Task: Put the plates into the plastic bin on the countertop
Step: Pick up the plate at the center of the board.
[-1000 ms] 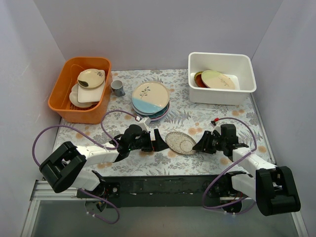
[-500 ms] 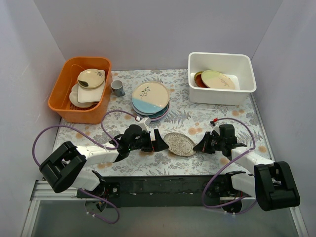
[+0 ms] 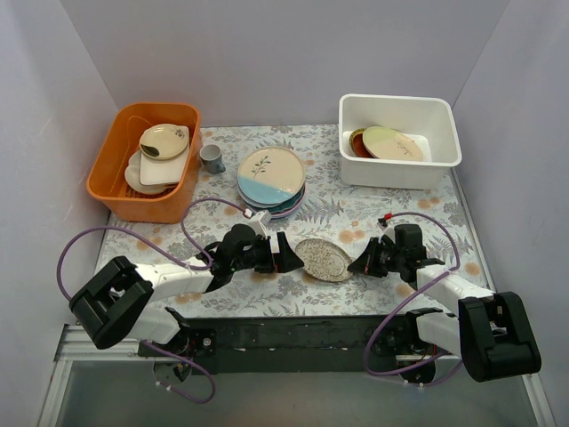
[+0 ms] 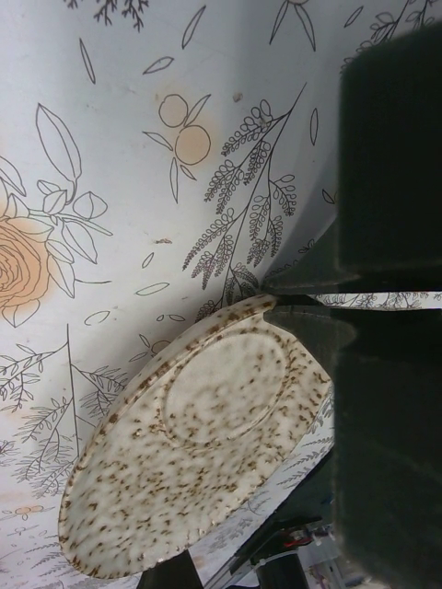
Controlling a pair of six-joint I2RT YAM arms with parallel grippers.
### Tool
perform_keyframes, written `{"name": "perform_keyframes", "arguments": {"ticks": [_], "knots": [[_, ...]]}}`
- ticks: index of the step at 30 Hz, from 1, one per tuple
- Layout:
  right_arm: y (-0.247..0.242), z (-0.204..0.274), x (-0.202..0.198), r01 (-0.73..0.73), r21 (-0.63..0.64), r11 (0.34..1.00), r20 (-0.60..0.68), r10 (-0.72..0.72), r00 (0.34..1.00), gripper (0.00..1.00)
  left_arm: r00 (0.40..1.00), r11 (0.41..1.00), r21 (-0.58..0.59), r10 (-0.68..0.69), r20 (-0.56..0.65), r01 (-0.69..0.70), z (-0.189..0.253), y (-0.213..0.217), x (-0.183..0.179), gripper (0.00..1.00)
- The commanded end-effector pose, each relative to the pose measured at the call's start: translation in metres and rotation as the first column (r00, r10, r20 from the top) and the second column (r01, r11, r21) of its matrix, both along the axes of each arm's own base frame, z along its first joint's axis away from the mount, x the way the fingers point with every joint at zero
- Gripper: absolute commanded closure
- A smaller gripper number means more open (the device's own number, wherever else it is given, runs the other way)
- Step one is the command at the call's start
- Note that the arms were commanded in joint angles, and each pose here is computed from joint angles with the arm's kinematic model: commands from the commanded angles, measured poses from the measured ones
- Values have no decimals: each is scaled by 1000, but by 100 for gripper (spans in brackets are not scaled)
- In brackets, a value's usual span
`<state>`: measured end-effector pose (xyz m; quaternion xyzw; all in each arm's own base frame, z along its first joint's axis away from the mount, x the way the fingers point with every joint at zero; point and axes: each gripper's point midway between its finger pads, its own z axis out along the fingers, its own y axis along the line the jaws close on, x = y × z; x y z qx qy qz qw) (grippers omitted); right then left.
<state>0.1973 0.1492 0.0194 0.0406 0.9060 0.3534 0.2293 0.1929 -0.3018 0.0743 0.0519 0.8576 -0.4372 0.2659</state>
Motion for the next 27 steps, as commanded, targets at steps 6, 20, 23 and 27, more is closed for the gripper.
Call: {"name": "perform_keyframes", "arguments": {"ticks": [6, 20, 23, 27], "knots": [[-6, -2, 6, 5, -48, 999, 16, -4, 1000, 99, 998, 1000, -27, 3, 59, -1, 19, -1, 3, 2], [-1, 30, 40, 17, -43, 999, 94, -13, 995, 99, 993, 997, -78, 3, 122, 6, 37, 1, 1, 2], [1, 42, 51, 25, -37, 999, 121, -20, 992, 99, 992, 997, -80, 2, 122, 8, 37, 2, 0, 2], [3, 59, 66, 29, -29, 999, 160, -24, 987, 99, 992, 997, -82, 4, 124, 6, 37, 3, -1, 2]]}}
